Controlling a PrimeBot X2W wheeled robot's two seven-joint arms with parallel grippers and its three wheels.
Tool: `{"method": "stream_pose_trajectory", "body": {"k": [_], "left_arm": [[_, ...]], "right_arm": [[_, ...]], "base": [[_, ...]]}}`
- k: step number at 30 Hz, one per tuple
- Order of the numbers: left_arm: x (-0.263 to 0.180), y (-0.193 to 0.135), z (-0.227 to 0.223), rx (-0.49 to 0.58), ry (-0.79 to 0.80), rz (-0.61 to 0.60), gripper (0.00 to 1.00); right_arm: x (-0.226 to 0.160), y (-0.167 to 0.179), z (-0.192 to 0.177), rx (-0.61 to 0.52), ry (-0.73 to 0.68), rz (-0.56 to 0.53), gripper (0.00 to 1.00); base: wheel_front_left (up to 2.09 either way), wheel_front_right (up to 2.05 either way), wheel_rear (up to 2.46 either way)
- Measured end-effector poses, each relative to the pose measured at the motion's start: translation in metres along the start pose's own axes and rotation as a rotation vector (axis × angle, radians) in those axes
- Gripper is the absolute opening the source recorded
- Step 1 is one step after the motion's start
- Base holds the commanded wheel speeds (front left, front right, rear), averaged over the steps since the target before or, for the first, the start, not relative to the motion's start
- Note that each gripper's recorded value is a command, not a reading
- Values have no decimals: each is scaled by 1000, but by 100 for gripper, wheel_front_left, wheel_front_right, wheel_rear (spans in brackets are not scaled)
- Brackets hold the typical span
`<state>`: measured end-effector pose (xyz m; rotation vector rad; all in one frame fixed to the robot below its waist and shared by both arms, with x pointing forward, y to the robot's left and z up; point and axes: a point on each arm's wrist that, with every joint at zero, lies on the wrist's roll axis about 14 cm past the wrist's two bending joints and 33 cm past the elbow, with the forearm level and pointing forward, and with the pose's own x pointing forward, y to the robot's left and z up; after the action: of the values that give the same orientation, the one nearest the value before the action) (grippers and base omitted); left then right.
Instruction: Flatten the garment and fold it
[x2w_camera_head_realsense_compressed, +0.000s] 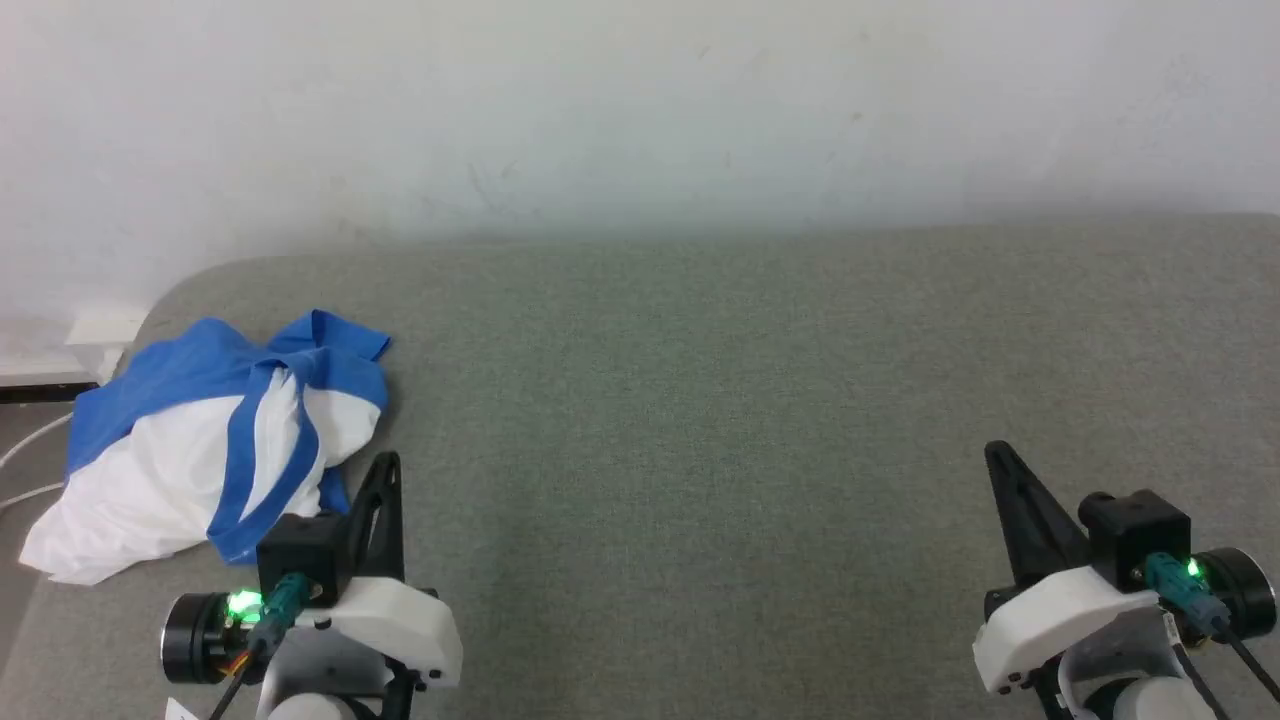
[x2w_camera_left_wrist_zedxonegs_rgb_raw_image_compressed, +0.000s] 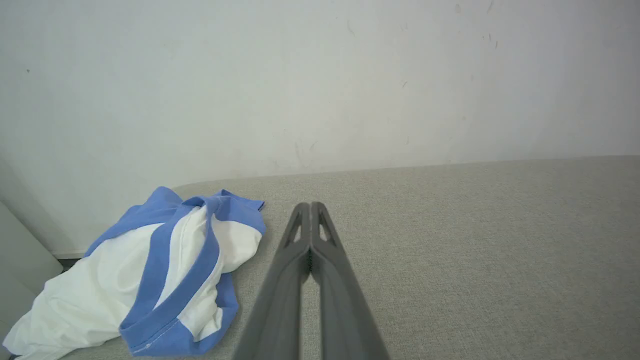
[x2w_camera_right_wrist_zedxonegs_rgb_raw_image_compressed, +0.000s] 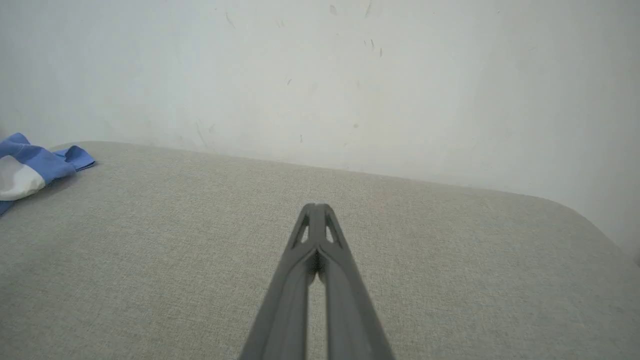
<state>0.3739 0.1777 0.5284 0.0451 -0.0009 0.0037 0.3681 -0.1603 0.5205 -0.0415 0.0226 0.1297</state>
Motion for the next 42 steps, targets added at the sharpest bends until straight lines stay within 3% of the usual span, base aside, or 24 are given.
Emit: {"method": "stream_pose_trajectory", "body": {"k": [34,35,37,38,39,42], "left_arm": [[0,0,0,0,0,0,0],[0,0,0,0,0,0,100],[0,0,0,0,0,0,100],[0,0,0,0,0,0,0],[0,0,0,0,0,0,100],[0,0,0,0,1,0,100]], "right_arm": [[0,0,0,0,0,0,0],[0,0,0,0,0,0,100],[0,0,-1,1,2,0,100],[0,0,-1,1,2,0,0],[0,0,-1,1,3,0,100],[0,0,-1,1,3,1,100]], "base": [[0,0,0],[0,0,0],[0,0,0],[0,0,0],[0,0,0],[0,0,0]]}}
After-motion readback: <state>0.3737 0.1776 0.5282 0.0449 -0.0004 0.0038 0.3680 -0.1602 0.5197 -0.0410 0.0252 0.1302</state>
